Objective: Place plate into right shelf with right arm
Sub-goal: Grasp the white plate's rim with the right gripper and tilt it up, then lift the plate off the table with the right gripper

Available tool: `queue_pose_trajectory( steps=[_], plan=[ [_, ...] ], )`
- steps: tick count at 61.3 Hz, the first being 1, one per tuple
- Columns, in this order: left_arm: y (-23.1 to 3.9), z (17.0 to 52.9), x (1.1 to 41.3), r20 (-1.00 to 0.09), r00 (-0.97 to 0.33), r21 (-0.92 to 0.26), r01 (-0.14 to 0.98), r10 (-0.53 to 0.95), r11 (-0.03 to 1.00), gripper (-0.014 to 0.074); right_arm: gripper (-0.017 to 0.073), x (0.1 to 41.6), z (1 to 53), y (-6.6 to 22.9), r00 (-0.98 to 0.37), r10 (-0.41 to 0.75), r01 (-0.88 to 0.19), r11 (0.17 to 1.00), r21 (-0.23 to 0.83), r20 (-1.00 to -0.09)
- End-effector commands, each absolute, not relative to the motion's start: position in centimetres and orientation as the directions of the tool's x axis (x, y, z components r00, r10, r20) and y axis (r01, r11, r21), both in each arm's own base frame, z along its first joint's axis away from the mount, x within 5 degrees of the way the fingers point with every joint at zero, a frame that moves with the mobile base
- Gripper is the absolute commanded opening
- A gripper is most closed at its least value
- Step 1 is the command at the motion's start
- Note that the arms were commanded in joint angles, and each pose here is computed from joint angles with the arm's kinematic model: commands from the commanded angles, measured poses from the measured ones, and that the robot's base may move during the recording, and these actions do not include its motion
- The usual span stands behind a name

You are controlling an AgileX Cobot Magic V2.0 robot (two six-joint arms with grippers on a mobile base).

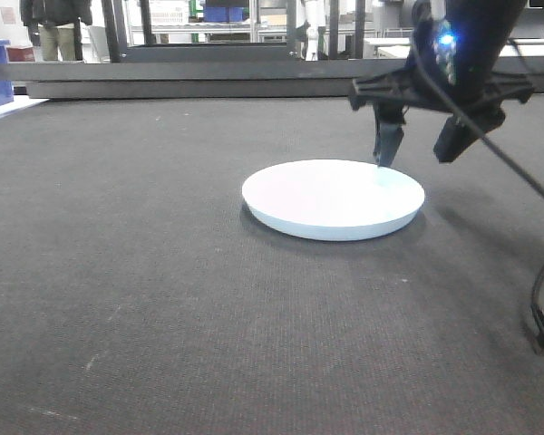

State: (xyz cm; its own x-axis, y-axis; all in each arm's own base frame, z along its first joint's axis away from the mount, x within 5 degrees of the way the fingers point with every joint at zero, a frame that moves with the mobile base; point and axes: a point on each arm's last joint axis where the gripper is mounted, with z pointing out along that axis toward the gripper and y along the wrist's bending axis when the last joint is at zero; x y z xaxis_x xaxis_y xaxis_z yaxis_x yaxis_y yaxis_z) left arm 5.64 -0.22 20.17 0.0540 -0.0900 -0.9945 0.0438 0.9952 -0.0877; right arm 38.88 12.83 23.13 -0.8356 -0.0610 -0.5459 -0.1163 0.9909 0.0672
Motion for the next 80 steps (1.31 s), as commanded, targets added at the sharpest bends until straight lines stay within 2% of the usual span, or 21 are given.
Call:
queue_pose_trajectory(
  steps=[1, 22, 25, 31, 47, 62, 80],
  plan=[
    [-0.2, 20.8, 5.5, -0.984, 0.146, -0.092, 0.054, -0.099, 0.994, -0.0047, 0.0518, 39.5, 25.8, 13.0, -0.754, -0.065, -0.144, 0.987, 0.068, -0.654],
    [-0.2, 20.8, 5.5, -0.984, 0.146, -0.092, 0.054, -0.099, 0.994, -0.0047, 0.0514, 40.3, 23.2, 13.6, -0.779, -0.089, -0.156, 0.986, 0.054, -0.621],
    [-0.2, 20.8, 5.5, -0.984, 0.146, -0.092, 0.054, -0.099, 0.994, -0.0047, 0.0491, 40.3, 23.0, 13.8, -0.784, -0.095, -0.159, 0.986, 0.051, -0.614],
    [-0.2, 20.8, 5.5, -0.984, 0.146, -0.092, 0.054, -0.099, 0.994, -0.0047, 0.0392, 40.3, 22.9, 13.9, -0.784, -0.096, -0.161, 0.986, 0.051, -0.613],
    [-0.2, 20.8, 5.5, -0.984, 0.146, -0.092, 0.054, -0.099, 0.994, -0.0047, 0.0036, 40.1, 22.9, 13.8, -0.793, -0.098, -0.157, 0.986, 0.047, -0.601],
    [-0.2, 20.8, 5.5, -0.984, 0.146, -0.092, 0.054, -0.099, 0.994, -0.0047, 0.0055, 38.7, 27.0, 13.0, -0.745, -0.075, -0.154, 0.986, 0.062, -0.663],
    [-0.2, 20.8, 5.5, -0.984, 0.146, -0.092, 0.054, -0.099, 0.994, -0.0047, 0.0055, 33.1, 31.4, 10.4, -0.66, -0.036, -0.152, 0.985, 0.087, -0.751]
  ],
)
